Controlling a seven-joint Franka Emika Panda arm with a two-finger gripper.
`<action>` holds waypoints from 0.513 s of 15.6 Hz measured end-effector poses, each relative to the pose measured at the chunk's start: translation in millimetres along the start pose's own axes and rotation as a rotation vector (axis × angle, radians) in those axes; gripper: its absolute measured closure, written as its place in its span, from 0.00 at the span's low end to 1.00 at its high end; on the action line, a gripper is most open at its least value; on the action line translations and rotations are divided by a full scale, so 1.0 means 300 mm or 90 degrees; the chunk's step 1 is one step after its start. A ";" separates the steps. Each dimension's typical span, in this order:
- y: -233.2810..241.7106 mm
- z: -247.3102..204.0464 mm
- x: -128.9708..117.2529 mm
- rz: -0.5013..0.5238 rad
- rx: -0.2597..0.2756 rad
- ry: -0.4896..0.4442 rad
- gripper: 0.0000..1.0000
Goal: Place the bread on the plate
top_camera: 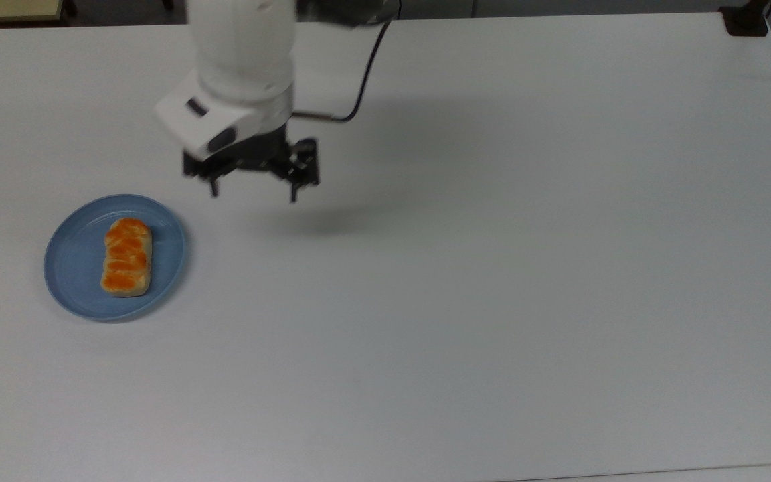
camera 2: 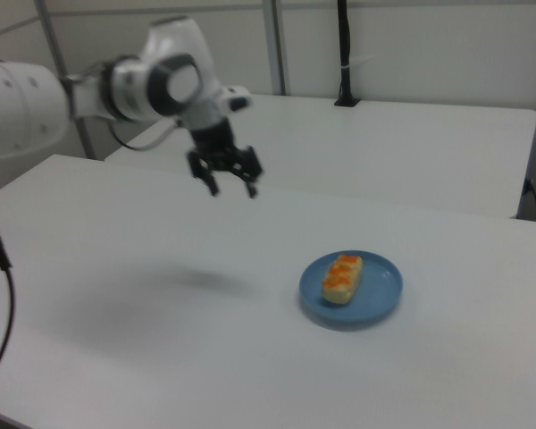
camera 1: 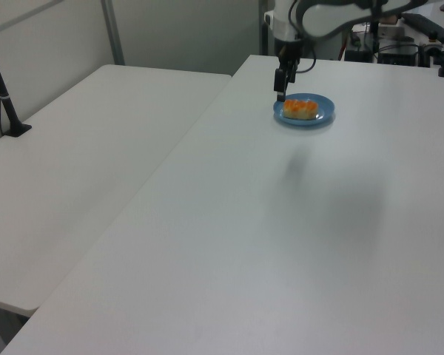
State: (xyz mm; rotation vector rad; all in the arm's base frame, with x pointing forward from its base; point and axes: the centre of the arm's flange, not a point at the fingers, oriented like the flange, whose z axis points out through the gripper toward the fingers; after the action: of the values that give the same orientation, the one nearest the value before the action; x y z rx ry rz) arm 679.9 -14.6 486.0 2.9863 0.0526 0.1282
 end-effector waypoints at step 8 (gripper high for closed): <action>-0.090 -0.446 -0.258 0.016 0.031 -0.031 0.00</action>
State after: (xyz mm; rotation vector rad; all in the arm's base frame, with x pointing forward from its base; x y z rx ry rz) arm 590.3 29.0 607.3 3.0379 0.0130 0.0579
